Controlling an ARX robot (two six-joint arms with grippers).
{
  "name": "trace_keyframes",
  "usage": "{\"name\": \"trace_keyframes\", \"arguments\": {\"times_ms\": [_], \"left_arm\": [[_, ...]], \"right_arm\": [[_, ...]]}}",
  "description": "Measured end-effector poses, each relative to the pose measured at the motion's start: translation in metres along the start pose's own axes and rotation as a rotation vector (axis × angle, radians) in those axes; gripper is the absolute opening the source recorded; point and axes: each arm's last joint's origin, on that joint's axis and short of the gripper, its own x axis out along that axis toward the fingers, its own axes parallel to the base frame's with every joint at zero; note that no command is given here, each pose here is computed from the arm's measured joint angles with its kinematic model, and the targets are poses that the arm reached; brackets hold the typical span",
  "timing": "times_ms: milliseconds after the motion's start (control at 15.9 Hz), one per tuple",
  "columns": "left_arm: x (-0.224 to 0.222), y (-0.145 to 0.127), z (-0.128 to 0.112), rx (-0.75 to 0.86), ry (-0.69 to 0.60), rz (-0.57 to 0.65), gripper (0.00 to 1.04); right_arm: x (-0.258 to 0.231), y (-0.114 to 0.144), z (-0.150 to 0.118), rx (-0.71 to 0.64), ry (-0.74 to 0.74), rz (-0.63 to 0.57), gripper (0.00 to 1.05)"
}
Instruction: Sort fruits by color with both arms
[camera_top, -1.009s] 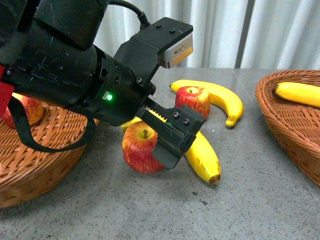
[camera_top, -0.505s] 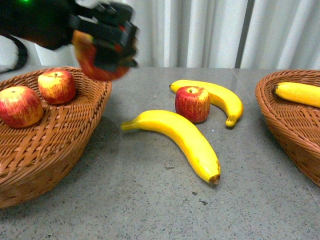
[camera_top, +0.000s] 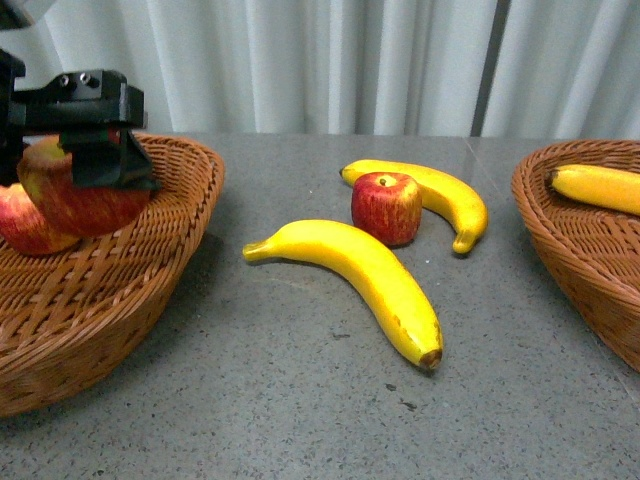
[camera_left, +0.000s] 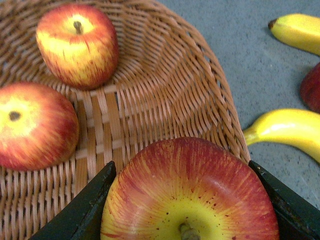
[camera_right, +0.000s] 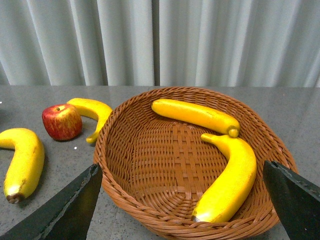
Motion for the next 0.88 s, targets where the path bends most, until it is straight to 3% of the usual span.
{"name": "trace_keyframes", "arguments": {"times_ms": [315, 505, 631, 757, 883], "left_arm": [[0.014, 0.017, -0.027, -0.092, 0.086, 0.057, 0.69], [0.007, 0.005, -0.025, -0.064, 0.078, 0.005, 1.00], [-0.012, -0.007, -0.005, -0.019, 0.007, -0.038, 0.98], [-0.024, -0.022, 0.031, 0.060, -0.115, -0.085, 0.98], [-0.003, -0.037, 0.062, 0.184, -0.162, -0.134, 0.98]], "right_arm": [[0.000, 0.000, 0.000, 0.000, 0.000, 0.000, 0.98], [0.000, 0.000, 0.000, 0.000, 0.000, 0.000, 0.98], [0.000, 0.000, 0.000, 0.000, 0.000, 0.000, 0.98], [0.000, 0.000, 0.000, 0.000, 0.000, 0.000, 0.98], [0.000, 0.000, 0.000, 0.000, 0.000, 0.000, 0.98]]}}
